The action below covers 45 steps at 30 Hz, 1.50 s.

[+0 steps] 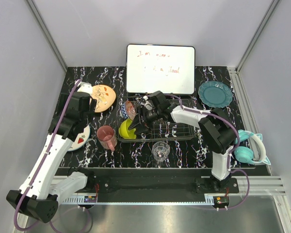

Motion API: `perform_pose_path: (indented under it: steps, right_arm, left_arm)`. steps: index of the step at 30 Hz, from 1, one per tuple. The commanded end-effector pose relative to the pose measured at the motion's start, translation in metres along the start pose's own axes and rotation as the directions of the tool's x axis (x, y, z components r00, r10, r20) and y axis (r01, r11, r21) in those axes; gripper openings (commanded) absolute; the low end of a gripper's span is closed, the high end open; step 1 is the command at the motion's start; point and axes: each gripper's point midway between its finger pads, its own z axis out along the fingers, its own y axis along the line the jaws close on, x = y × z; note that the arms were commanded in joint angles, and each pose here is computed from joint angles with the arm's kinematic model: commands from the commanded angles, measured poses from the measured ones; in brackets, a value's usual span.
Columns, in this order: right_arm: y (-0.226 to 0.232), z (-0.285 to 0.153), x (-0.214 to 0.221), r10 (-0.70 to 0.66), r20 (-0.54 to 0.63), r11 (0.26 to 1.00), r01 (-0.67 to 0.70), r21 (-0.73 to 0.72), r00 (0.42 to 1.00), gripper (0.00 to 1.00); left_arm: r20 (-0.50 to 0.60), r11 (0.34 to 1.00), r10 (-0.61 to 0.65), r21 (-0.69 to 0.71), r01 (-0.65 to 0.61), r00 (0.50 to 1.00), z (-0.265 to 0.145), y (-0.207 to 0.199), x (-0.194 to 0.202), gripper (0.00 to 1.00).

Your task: Load the mixed dishes into the dish rack

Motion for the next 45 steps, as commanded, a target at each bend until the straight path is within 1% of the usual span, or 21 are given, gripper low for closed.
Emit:
perform_pose_path:
  steps: [1,2,4,5,6,8,9,10,11,12,14,18,21,22,25,26,30,34,38,42,45]
  right_arm:
    - [0.044,-0.034,0.001,-0.178,0.072,0.984,0.178,0.008,0.981,0.59]
    - [0.041,-0.043,0.0,-0.169,0.084,0.985,0.167,0.039,0.982,0.59]
    - [0.05,-0.066,-0.008,-0.238,0.165,0.97,0.226,0.089,0.957,0.59]
    - [0.042,-0.083,-0.014,-0.224,0.203,0.97,0.199,0.137,0.953,0.64]
    - [0.044,-0.103,-0.026,-0.265,0.298,0.955,0.207,0.211,0.917,0.69]
    - [0.036,-0.149,-0.037,-0.369,0.399,0.897,0.21,0.388,0.84,0.81]
    - [0.02,-0.18,-0.059,-0.451,0.493,0.82,0.127,0.558,0.744,0.84]
    - [0.013,-0.203,-0.064,-0.523,0.498,0.753,0.1,0.651,0.692,0.88]
    - [0.011,-0.23,-0.064,-0.566,0.517,0.697,0.039,0.716,0.642,0.96]
    - [0.001,-0.261,-0.072,-0.62,0.536,0.615,-0.069,0.786,0.573,1.0]
    - [-0.009,-0.283,-0.074,-0.632,0.533,0.57,-0.129,0.812,0.563,1.0]
    - [-0.046,-0.318,-0.076,-0.522,0.616,0.582,-0.281,0.763,0.59,1.0]
    - [-0.087,-0.357,-0.072,-0.388,0.759,0.597,-0.485,0.639,0.522,1.0]
    - [-0.105,-0.381,-0.072,-0.309,0.839,0.607,-0.587,0.536,0.447,0.99]
    - [-0.138,-0.395,-0.069,-0.159,0.922,0.612,-0.698,0.373,0.353,0.98]
    - [-0.156,-0.41,-0.069,-0.118,0.947,0.591,-0.746,0.307,0.298,0.98]
    - [-0.178,-0.419,-0.084,0.005,0.984,0.616,-0.776,0.138,0.179,0.97]
    - [-0.196,-0.427,-0.104,0.049,0.994,0.635,-0.771,0.045,0.099,0.95]
    - [-0.225,-0.416,-0.114,0.119,0.989,0.604,-0.797,0.001,0.092,0.94]
    - [-0.24,-0.409,-0.119,0.157,0.987,0.6,-0.797,-0.066,0.036,0.92]
    - [-0.249,-0.407,-0.126,0.157,0.988,0.628,-0.771,-0.106,-0.008,0.91]
  left_arm:
    - [0.048,0.999,-0.037,-0.022,0.038,0.998,-0.001,0.007,-0.016,0.99]
    - [0.049,0.999,-0.036,-0.019,0.037,0.998,-0.001,0.006,-0.016,0.99]
    - [0.052,0.999,-0.038,-0.019,0.039,0.998,-0.001,0.007,-0.019,0.99]
    - [0.054,0.999,-0.039,-0.016,0.04,0.998,-0.001,0.007,-0.02,0.99]
    - [0.059,0.999,-0.039,-0.014,0.04,0.997,-0.002,0.007,-0.022,0.99]
    - [0.067,0.999,-0.041,-0.007,0.041,0.997,-0.005,0.008,-0.023,0.99]
    - [0.067,0.999,-0.038,-0.001,0.038,0.997,-0.005,0.007,-0.023,0.99]
    - [0.072,0.999,-0.04,0.006,0.04,0.997,-0.006,0.007,-0.022,0.99]
    - [0.072,0.999,-0.04,0.012,0.039,0.997,-0.006,0.006,-0.021,0.99]
    - [0.062,0.999,-0.031,0.018,0.03,0.998,-0.005,0.003,-0.017,0.99]
    - [0.056,0.999,-0.027,0.041,0.025,0.998,-0.001,-0.005,-0.014,0.99]
    - [0.021,1.0,-0.004,0.026,0.004,1.0,0.015,-0.014,-0.016,0.99]
    - [0.031,0.999,-0.024,0.026,0.023,0.999,0.019,-0.016,-0.03,0.98]
    - [0.035,0.998,-0.026,0.055,0.024,0.999,0.02,-0.021,-0.034,0.98]
    - [0.051,0.995,-0.053,0.086,0.048,0.997,0.018,-0.024,-0.047,0.98]
    - [0.053,0.995,-0.055,0.089,0.05,0.997,0.018,-0.024,-0.049,0.98]
    - [0.056,0.995,-0.049,0.084,0.044,0.997,0.018,-0.023,-0.05,0.98]
    - [0.061,0.996,-0.044,0.084,0.039,0.997,0.017,-0.022,-0.047,0.98]
    - [0.057,0.997,-0.035,0.076,0.031,0.998,0.017,-0.021,-0.043,0.98]
    - [0.067,0.997,-0.033,0.075,0.028,0.997,0.016,-0.019,-0.042,0.99]
    - [0.07,0.997,-0.028,0.076,0.022,0.997,0.017,-0.02,-0.041,0.99]
